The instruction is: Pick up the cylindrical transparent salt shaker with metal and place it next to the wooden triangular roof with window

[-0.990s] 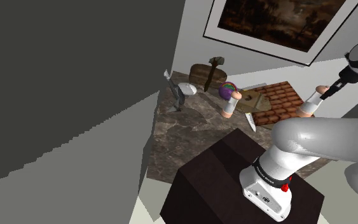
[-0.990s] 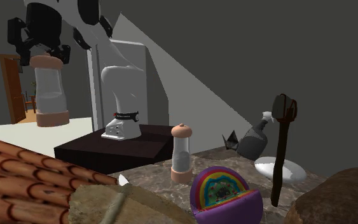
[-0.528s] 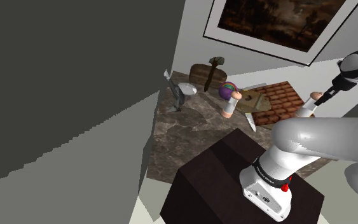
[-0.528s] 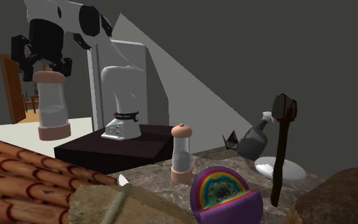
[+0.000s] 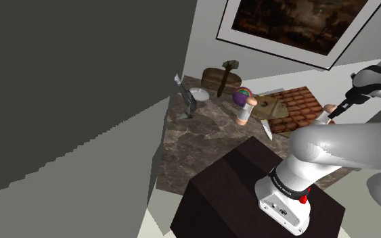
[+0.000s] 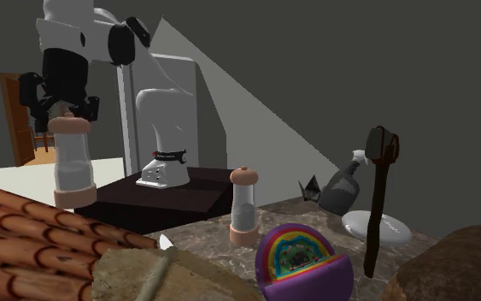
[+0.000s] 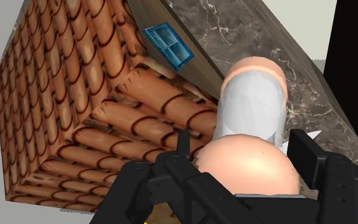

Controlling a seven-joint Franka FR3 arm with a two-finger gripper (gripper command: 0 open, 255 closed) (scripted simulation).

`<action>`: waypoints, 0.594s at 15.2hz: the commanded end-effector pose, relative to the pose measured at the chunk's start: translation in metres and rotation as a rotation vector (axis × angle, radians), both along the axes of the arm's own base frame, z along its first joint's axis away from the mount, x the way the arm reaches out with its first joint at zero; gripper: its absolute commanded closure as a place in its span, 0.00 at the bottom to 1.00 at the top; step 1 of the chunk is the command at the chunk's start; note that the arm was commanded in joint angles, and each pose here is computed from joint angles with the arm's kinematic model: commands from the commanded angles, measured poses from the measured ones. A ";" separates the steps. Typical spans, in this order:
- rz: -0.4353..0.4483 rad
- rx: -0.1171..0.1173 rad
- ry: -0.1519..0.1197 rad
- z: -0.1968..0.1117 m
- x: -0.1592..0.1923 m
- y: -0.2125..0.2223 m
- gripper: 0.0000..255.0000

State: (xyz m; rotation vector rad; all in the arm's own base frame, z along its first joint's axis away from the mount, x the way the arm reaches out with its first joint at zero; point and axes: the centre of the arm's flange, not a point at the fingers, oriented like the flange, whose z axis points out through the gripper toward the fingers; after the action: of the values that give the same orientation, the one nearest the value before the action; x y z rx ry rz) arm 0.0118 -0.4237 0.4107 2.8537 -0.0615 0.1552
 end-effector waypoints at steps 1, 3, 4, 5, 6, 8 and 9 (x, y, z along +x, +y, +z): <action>0.000 -0.001 0.000 -0.011 -0.001 -0.001 1.00; 0.000 -0.001 0.000 -0.021 -0.001 -0.001 1.00; 0.000 -0.001 0.000 -0.026 -0.001 -0.001 1.00; 0.000 -0.001 0.000 -0.032 -0.001 -0.001 1.00; 0.000 -0.001 0.000 -0.037 -0.001 -0.001 1.00; 0.000 -0.001 0.000 -0.047 -0.001 -0.001 1.00; 0.000 -0.001 0.000 -0.053 -0.001 -0.001 1.00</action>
State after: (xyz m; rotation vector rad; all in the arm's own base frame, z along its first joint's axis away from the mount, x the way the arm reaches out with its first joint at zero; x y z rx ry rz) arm 0.0115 -0.4245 0.3633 2.8538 -0.0614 0.1551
